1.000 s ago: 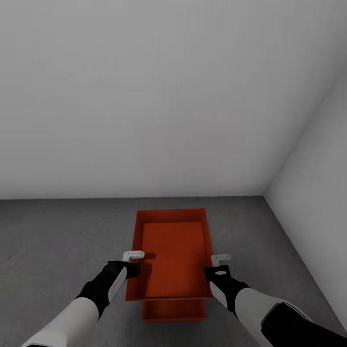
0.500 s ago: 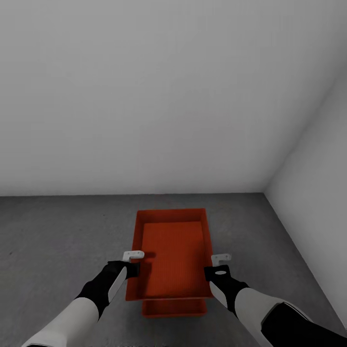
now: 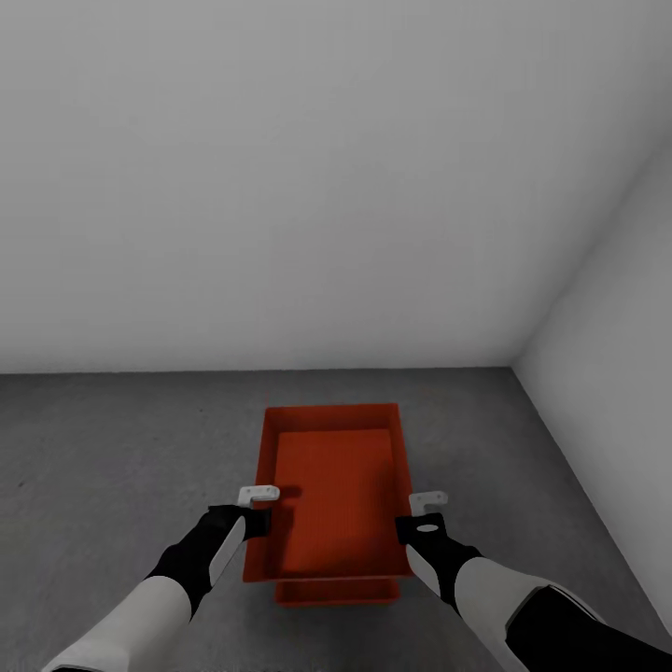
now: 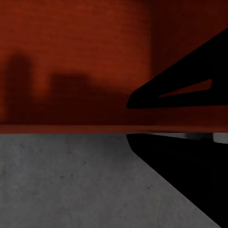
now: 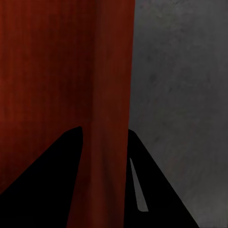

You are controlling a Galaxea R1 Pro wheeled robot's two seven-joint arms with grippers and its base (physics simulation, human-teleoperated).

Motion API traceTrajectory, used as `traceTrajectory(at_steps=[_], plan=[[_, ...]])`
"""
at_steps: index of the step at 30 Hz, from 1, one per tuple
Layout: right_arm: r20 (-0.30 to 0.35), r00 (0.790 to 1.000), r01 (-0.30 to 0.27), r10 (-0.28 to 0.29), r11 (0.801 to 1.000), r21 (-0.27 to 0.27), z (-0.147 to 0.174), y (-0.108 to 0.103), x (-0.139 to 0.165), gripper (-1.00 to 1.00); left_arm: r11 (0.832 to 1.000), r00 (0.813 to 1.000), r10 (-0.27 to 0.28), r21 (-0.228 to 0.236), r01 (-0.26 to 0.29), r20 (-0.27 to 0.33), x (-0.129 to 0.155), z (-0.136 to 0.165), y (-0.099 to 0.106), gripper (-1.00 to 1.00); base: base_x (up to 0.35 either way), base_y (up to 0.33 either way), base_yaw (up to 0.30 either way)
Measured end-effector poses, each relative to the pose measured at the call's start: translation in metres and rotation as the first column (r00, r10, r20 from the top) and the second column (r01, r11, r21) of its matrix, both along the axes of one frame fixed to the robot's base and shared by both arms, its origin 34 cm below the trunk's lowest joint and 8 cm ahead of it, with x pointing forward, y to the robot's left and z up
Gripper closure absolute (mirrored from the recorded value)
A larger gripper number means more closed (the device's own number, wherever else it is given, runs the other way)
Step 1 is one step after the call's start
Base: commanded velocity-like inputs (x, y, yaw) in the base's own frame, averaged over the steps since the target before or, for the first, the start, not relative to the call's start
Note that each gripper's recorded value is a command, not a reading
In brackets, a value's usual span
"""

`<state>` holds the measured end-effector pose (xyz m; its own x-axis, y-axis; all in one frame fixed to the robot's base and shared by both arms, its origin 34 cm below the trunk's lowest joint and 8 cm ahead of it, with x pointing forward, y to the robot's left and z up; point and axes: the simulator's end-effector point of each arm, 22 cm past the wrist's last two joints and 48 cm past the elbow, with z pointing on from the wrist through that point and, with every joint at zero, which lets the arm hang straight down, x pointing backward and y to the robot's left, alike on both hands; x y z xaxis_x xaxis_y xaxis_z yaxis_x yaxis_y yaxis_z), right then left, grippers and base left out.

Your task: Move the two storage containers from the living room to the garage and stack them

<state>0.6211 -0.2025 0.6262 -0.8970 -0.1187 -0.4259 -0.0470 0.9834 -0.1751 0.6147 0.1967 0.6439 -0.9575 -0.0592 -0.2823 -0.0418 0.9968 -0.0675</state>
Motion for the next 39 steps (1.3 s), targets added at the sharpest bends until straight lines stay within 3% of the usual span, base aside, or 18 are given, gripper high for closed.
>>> traceTrajectory(at_steps=[39], plan=[[-0.061, 0.998, 0.0, 0.0, 1.0, 0.0, -0.03, 0.0, -0.022, 1.0, 1.0, 0.998, 0.0, 0.0, 0.0, -0.061, -0.021, -0.03, 0.0, 1.0, 0.0, 0.0, 0.0]])
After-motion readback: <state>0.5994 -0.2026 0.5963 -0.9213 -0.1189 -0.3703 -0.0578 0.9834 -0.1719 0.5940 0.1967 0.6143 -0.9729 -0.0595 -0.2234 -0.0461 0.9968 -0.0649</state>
